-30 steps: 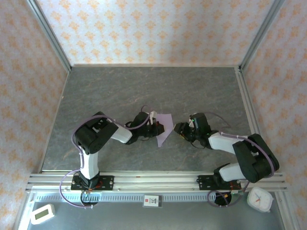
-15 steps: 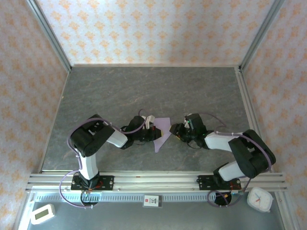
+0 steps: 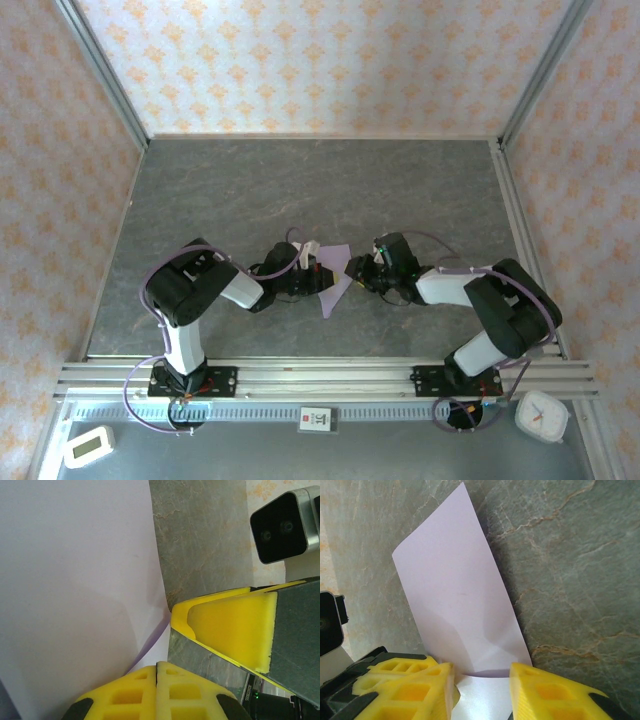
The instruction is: Fold a paper plane with a square sheet of paper (pick it up from the middle)
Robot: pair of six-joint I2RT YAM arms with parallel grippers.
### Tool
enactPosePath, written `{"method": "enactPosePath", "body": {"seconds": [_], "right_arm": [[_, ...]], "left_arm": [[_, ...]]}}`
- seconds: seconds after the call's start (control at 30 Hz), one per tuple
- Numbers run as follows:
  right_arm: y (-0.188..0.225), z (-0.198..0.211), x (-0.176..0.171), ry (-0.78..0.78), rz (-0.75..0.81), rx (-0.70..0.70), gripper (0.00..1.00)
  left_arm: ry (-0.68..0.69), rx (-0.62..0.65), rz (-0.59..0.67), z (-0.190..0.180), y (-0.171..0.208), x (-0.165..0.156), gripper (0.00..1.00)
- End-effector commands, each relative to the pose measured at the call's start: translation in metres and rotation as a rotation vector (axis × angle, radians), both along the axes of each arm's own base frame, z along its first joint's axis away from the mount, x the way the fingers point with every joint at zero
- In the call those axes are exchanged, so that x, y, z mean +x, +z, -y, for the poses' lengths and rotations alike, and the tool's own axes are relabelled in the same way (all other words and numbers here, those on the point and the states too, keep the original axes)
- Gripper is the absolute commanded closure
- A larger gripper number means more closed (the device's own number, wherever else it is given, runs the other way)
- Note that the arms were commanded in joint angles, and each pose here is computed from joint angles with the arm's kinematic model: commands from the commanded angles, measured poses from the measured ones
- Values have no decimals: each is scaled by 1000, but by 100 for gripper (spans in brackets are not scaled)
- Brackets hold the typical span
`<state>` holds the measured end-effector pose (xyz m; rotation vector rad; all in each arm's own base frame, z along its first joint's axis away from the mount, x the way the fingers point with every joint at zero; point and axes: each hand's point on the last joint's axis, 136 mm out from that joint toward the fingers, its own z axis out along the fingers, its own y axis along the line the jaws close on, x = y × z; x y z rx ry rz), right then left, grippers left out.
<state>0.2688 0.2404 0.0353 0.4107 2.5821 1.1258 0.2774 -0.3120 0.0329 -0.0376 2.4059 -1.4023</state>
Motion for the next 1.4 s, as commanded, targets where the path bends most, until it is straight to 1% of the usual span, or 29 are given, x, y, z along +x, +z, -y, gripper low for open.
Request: {"method": "enactPosePath", "body": {"seconds": [0.0,0.17,0.37,0.57,0.77,0.93,1.0,1.1,1.17,1.2,1.27,1.37], "right_arm": [[5,4,2,-24,24,-14,57],[9,17,-2,-57,40,-56,56],[4,17,-6,-54,20,-51,56],[1,5,-4,-39,8,-35,59],[-1,-20,-3,10,0,-36,61],[7,-30,4,19,19,-41,70],[10,-30,7,19,26,-52,76],[13,-29,8,17,34,-66,77],[17,-26,9,7,48,-65,83],[18,-25,8,6,50,-66,85],[20,-22,7,-1,55,-78,84],[19,-12,6,-30,61,-108,77]], "left_arm": [[-12,-32,38,-1,8,2,100],[-3,-54,35,-4,8,2,100],[0,-72,35,-6,7,2,100],[-4,-85,39,-7,9,1,100],[-3,-101,34,-8,9,-2,100],[-2,-115,35,-9,11,-4,100],[-4,-117,35,-9,11,-4,100],[-4,-119,39,-9,12,-4,100],[-3,-120,39,-10,13,-4,100],[-3,-121,40,-10,13,-4,100],[-4,-127,45,-10,16,-3,100],[2,-141,61,-10,27,3,100]]}}
